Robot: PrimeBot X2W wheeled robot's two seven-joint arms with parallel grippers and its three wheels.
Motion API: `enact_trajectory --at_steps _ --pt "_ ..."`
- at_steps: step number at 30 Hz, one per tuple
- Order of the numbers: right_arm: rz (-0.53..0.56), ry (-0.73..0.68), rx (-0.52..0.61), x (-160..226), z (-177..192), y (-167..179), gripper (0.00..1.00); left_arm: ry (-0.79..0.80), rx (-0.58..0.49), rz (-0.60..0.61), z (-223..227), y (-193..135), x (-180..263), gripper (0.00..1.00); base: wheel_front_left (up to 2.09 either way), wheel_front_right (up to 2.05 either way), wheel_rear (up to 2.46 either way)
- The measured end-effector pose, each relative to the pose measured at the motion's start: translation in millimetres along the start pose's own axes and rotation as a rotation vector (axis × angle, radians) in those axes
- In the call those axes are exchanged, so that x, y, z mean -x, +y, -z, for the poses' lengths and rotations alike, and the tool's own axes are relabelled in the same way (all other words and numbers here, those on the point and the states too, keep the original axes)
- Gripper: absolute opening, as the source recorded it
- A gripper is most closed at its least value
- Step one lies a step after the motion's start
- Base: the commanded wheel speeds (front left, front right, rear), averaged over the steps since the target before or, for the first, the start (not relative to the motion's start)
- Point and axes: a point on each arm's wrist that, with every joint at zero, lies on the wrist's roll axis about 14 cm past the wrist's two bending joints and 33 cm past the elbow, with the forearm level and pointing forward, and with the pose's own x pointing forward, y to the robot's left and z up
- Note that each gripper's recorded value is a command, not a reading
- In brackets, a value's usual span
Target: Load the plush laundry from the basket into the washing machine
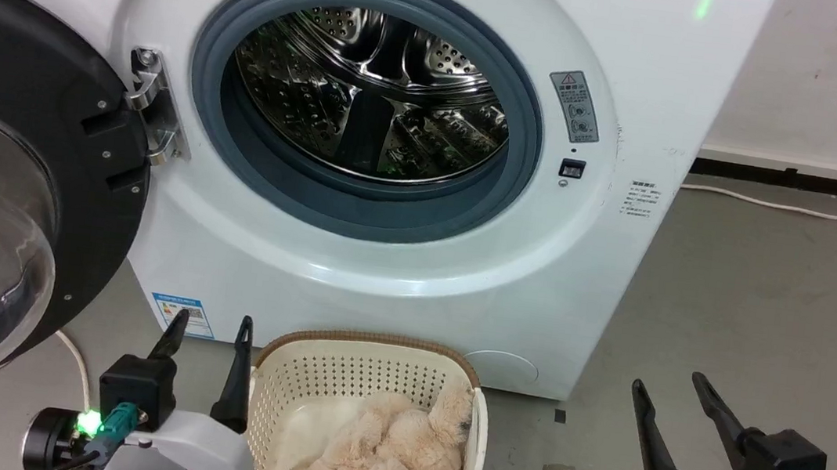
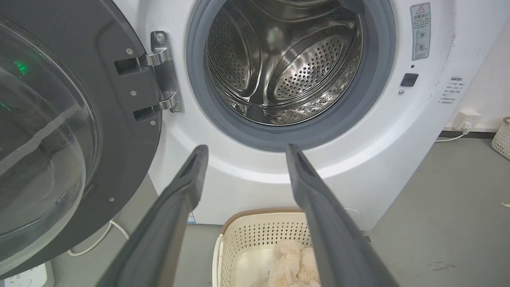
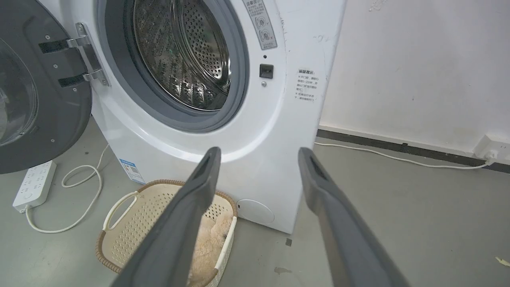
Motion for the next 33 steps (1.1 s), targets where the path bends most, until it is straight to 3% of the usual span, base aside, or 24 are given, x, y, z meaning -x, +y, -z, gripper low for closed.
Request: enact_trajectory --at_steps 15,33 --pt "0.025 0.012 -0.055 -0.7 11.9 -7.6 1.00 0.117 0.061 0.063 34.1 -20.9 -18.3 1.00 0.00 0.00 0.00" --pt "0.081 0.053 -0.118 -10.5 35.6 -25.0 1.00 0.512 0.097 0.152 129.2 -53.4 -47.4 1.00 0.00 0.00 0.00"
